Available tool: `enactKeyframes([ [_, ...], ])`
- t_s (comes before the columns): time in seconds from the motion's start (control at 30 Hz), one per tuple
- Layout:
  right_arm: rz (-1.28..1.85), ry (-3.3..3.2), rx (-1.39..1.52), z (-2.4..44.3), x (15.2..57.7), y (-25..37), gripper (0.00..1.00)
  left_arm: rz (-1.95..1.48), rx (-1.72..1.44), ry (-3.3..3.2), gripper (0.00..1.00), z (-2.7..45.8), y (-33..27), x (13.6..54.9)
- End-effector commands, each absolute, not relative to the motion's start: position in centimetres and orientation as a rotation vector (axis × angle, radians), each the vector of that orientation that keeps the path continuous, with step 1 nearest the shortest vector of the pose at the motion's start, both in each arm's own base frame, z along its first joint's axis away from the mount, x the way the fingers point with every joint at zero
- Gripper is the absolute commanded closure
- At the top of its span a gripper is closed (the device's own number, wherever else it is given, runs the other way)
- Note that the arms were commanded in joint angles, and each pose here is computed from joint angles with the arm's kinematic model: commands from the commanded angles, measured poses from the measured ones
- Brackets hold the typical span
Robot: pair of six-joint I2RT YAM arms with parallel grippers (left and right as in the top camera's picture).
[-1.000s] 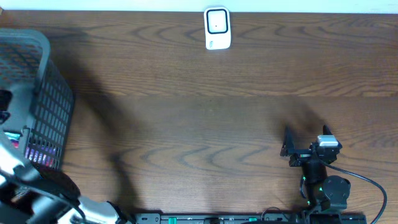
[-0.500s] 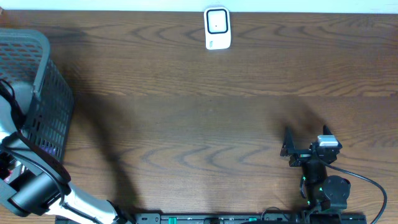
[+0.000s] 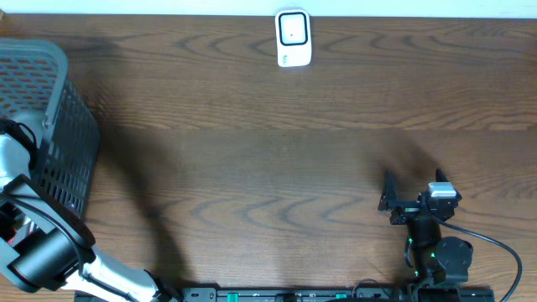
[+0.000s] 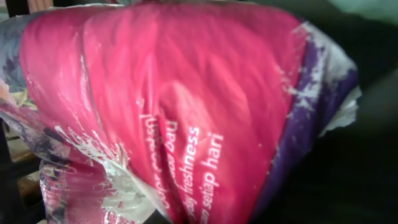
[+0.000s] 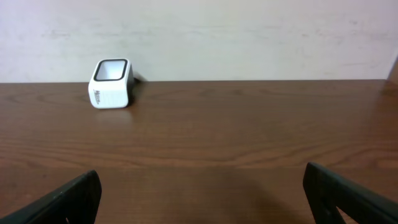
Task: Scan the item barcode
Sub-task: 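Carry the pink bag with the left gripper and drop it near the scanner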
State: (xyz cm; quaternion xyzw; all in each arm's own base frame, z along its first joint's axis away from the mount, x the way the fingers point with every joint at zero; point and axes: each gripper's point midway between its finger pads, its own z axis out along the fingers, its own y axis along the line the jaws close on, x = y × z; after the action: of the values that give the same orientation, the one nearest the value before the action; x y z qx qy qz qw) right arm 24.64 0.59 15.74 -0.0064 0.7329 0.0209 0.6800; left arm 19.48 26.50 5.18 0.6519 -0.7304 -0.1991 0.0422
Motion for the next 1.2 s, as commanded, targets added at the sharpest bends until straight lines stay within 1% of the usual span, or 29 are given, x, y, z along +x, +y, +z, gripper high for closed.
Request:
enactKeyframes([
  [0.0, 0.046, 1.646, 0.004, 15.7, 24.6, 0.3, 0.01, -0.623, 2.013, -2.266, 0.93, 7.2, 27.2, 20.1],
  [0.07, 0.046, 1.647, 0.004, 15.6, 24.6, 0.3, 0.01, -0.608, 2.074, -2.304, 0.93, 9.2, 27.8, 21.2],
  [0.17, 0.046, 1.646, 0.004, 15.7, 24.6, 0.3, 0.01, -0.518, 2.247, -2.423, 0.93, 14.4, 28.8, 24.2],
  [0.3, 0.046, 1.646, 0.004, 15.7, 24.6, 0.3, 0.01, -0.368, 2.511, -2.635, 0.93, 23.3, 29.7, 27.9],
  [0.43, 0.046, 1.647, 0.004, 15.6, 24.6, 0.3, 0.01, -0.225, 2.8, -2.788, 0.93, 32.3, 29.4, 29.2],
  [0.5, 0.046, 1.646, 0.004, 15.7, 24.6, 0.3, 0.01, -0.114, 2.877, -2.902, 0.93, 36.1, 28.4, 29.4],
  [0.57, 0.046, 1.646, 0.004, 15.7, 24.6, 0.3, 0.01, 0.072, 2.897, -3.061, 0.93, 40.0, 26.5, 29.6],
  [0.6, 0.046, 1.647, 0.004, 15.6, 24.6, 0.3, 0.01, 0.25, 2.851, -3.191, 0.93, 42.4, 24.5, 29.9],
  [0.63, 0.047, 1.646, 0.004, 15.7, 24.6, 0.3, 0.01, 0.393, 2.788, -3.282, 0.93, 43.7, 23.1, 30.3],
  [0.67, 0.046, 1.646, 0.004, 15.7, 24.6, 0.3, 0.01, 0.603, 2.661, -3.406, 0.93, 45.2, 20.9, 31.0],
  [0.73, 0.046, 1.646, 0.004, 15.7, 24.6, 0.3, 0.01, 1.011, 2.318, -3.612, 0.93, 47.6, 16.3, 32.6],
  [0.77, 0.046, 1.647, 0.004, 15.6, 24.6, 0.3, 0.01, 1.227, 2.086, -3.694, 0.93, 48.6, 13.6, 33.5],
  [0.83, 0.046, 1.646, 0.004, 15.7, 24.6, 0.3, 0.01, 1.512, 1.697, -3.763, 0.93, 49.5, 8.5, 35.1],
  [0.87, 0.046, 1.647, 0.004, 15.6, 24.6, 0.3, 0.01, 1.58, 1.532, -3.774, 0.93, 49.3, 6.1, 35.8],
  [0.93, 0.046, 1.646, 0.004, 15.7, 24.6, 0.3, 0.01, 1.597, 1.188, -3.841, 0.93, 48.3, 1.5, 37.0],
  [1.0, 0.046, 1.647, 0.004, 15.6, 24.6, 0.3, 0.01, 1.519, 0.952, -3.888, 0.93, 46.5, -2.3, 38.0],
  [1.13, 0.046, 1.646, 0.004, 15.7, 24.6, 0.3, 0.01, 1.26, 0.587, -3.944, 0.93, 41.7, -9.5, 39.7],
  [1.17, 0.046, 1.646, 0.004, 15.7, 24.6, 0.3, 0.01, 1.098, 0.432, -3.921, 0.93, 38.5, -12.5, 39.9],
])
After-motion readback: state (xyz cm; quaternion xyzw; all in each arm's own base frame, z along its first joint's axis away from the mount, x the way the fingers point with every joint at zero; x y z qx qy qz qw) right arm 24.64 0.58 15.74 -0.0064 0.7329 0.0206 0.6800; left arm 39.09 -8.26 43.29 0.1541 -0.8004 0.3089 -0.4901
